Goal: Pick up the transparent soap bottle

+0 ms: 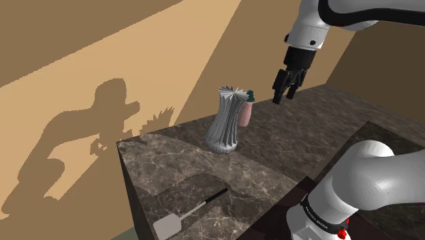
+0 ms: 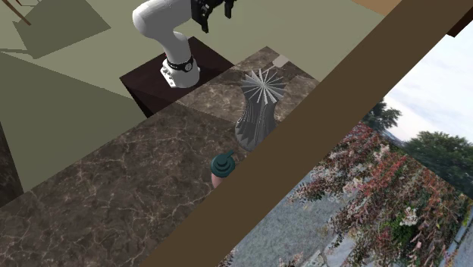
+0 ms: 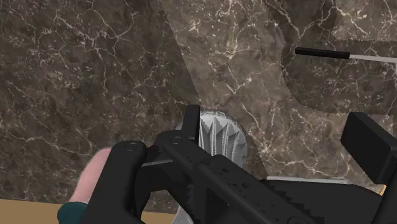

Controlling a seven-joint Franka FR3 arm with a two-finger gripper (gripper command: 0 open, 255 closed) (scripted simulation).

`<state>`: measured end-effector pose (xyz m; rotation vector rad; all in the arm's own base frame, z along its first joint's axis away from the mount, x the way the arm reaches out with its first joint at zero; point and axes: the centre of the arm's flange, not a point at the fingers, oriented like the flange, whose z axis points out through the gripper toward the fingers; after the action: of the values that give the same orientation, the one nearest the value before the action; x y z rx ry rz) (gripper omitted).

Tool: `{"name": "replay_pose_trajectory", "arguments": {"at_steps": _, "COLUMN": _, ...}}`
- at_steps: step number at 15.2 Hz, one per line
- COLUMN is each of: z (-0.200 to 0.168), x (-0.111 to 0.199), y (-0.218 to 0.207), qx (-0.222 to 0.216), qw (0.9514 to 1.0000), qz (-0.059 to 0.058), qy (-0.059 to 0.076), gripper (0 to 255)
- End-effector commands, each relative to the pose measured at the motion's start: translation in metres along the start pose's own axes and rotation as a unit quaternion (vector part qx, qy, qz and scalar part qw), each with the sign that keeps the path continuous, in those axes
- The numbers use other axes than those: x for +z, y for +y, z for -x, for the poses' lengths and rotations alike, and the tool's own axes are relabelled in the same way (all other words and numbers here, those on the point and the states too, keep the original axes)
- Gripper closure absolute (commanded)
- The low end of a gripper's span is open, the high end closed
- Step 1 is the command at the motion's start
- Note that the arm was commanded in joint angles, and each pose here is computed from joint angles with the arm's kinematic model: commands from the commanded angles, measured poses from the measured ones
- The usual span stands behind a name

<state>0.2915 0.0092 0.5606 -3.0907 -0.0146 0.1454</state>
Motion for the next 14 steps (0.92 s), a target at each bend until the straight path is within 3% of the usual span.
{"name": "replay_pose_trajectory", "arguments": {"at_steps": 1, "z": 0.000, "x": 0.000, "y": 0.000, "qx": 0.000, "qw": 1.0000, "qz": 0.000, "qy": 0.000, "gripper": 0}}
{"name": "replay_pose_trajectory", "arguments": {"at_steps": 14, "z": -0.093, "x": 0.073, "y": 0.101, "qx": 0.026, "qw": 0.9971, "qz": 0.015, "qy": 0.069, "gripper": 0}}
